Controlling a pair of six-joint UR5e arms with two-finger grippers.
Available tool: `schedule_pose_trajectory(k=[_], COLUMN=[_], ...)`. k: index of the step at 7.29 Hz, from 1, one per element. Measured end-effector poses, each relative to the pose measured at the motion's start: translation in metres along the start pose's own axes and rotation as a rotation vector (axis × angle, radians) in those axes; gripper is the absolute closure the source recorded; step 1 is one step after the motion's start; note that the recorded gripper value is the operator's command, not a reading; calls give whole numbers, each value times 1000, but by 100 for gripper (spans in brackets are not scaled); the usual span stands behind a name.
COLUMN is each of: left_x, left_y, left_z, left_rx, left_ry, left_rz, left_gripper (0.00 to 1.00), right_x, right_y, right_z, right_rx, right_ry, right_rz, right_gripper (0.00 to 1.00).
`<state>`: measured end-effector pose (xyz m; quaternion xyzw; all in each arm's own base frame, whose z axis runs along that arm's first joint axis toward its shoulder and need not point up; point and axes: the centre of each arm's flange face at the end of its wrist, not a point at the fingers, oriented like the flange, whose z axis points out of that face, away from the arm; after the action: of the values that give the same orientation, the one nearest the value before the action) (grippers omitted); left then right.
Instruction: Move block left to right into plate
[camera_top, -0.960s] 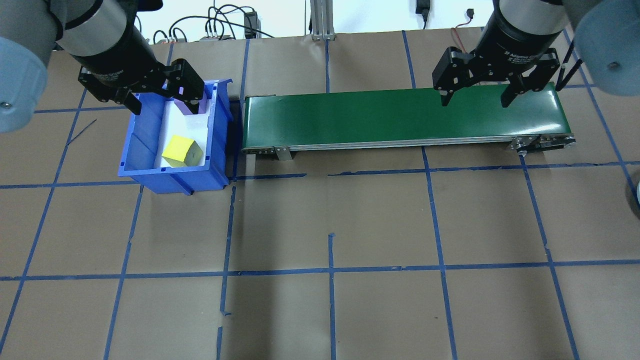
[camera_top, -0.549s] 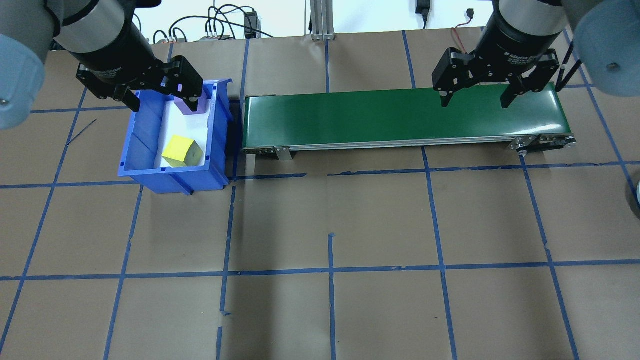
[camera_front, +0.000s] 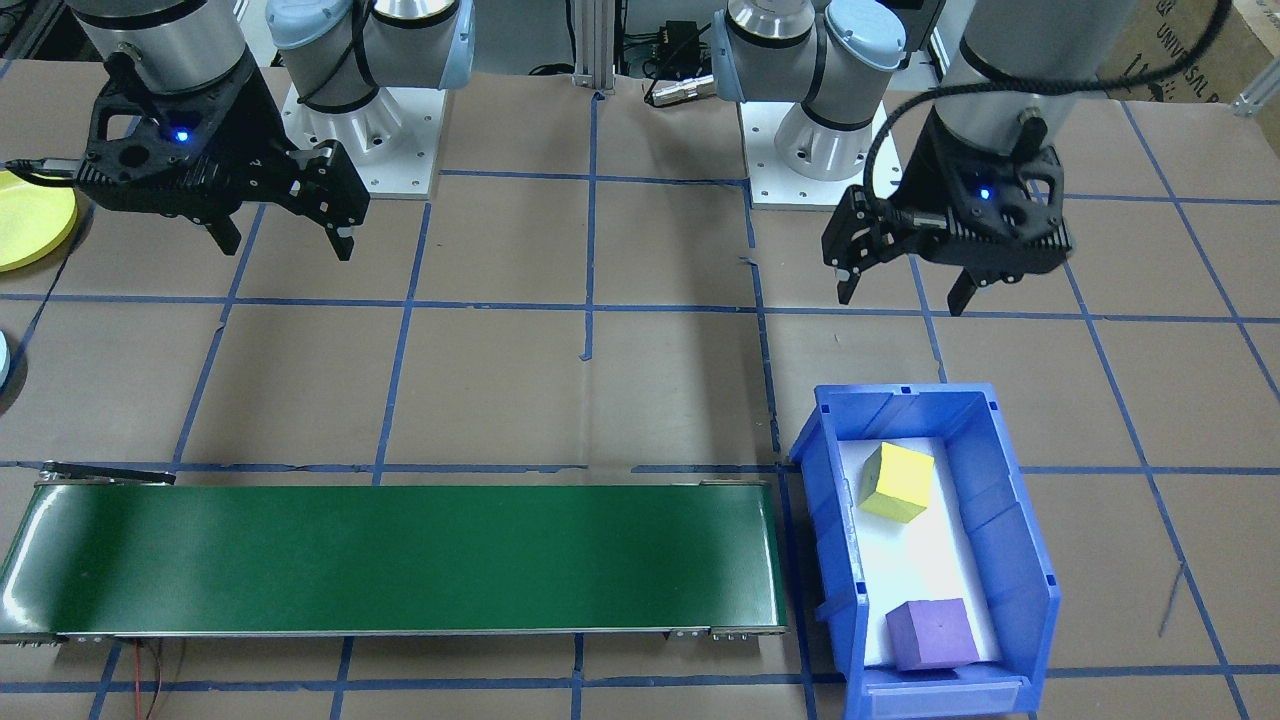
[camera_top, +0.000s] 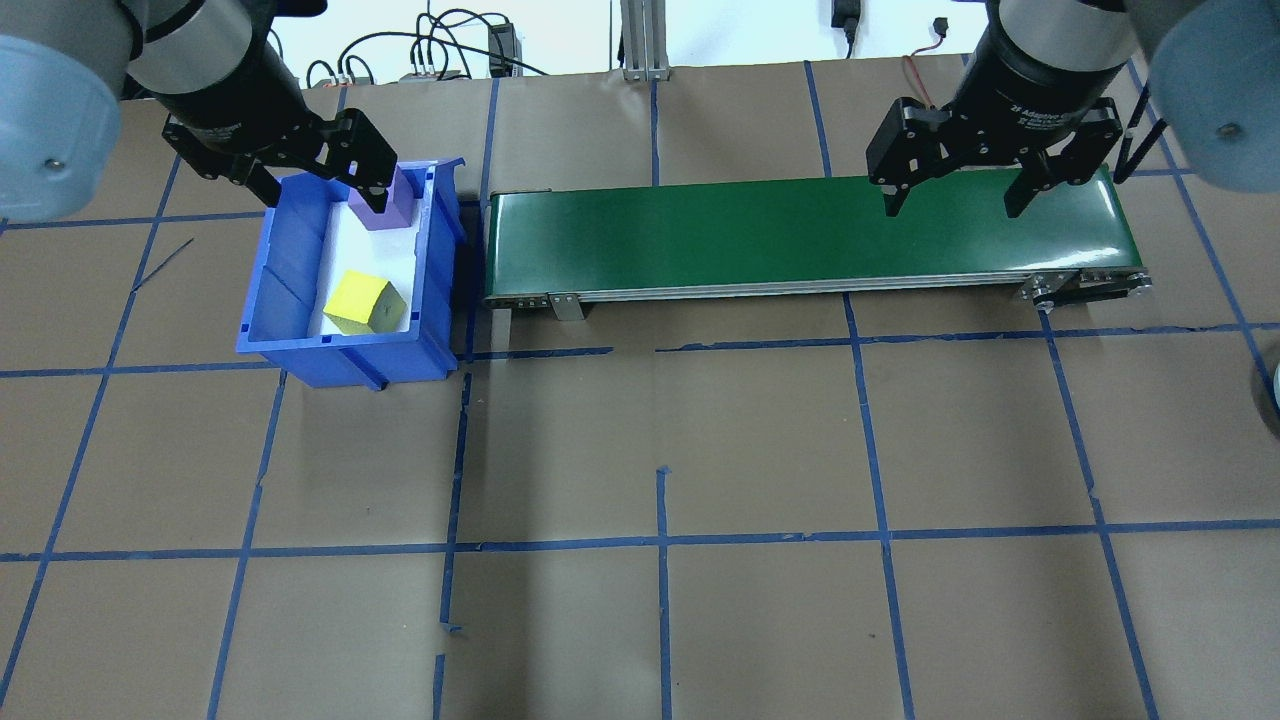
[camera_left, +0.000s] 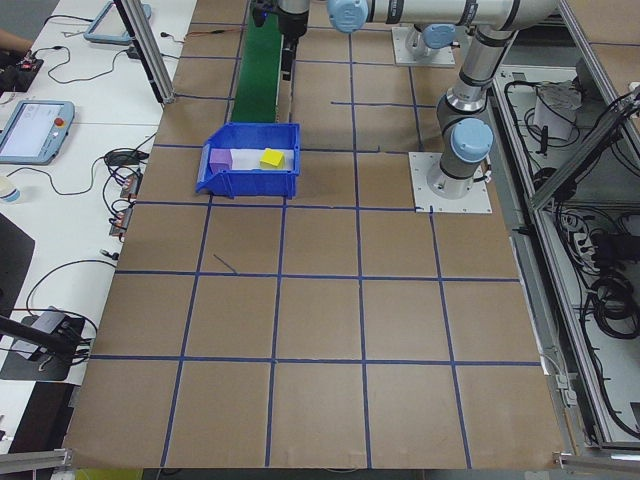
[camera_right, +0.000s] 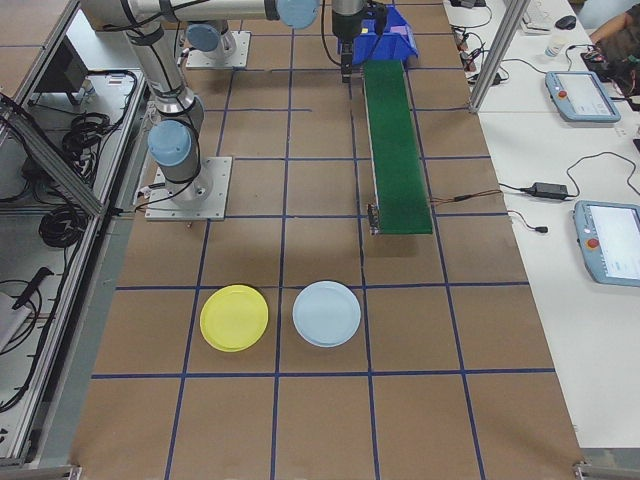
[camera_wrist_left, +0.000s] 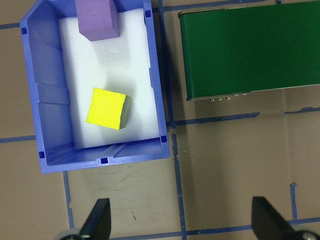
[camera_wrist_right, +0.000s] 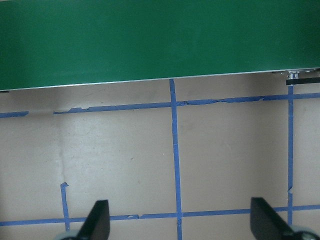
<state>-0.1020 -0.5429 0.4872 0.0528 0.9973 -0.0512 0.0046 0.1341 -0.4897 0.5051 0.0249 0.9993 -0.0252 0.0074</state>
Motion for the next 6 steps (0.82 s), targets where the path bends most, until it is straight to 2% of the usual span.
schedule_pose_trajectory(k=[1, 4, 6], left_x=[-28, -80, -97], left_y=[-33, -133, -172], left_z=[22, 104, 152], left_rx=[-7, 20, 20], left_ry=[1, -3, -5], left_rz=[-23, -60, -72], left_gripper=[0, 0, 0], right_x=[0, -6, -10], right_y=[1, 4, 6], right_z=[0, 1, 5], right_rx=[-6, -20, -30], right_ry=[-1, -9, -11], right_rz=[-1, -12, -19], right_gripper=[0, 0, 0])
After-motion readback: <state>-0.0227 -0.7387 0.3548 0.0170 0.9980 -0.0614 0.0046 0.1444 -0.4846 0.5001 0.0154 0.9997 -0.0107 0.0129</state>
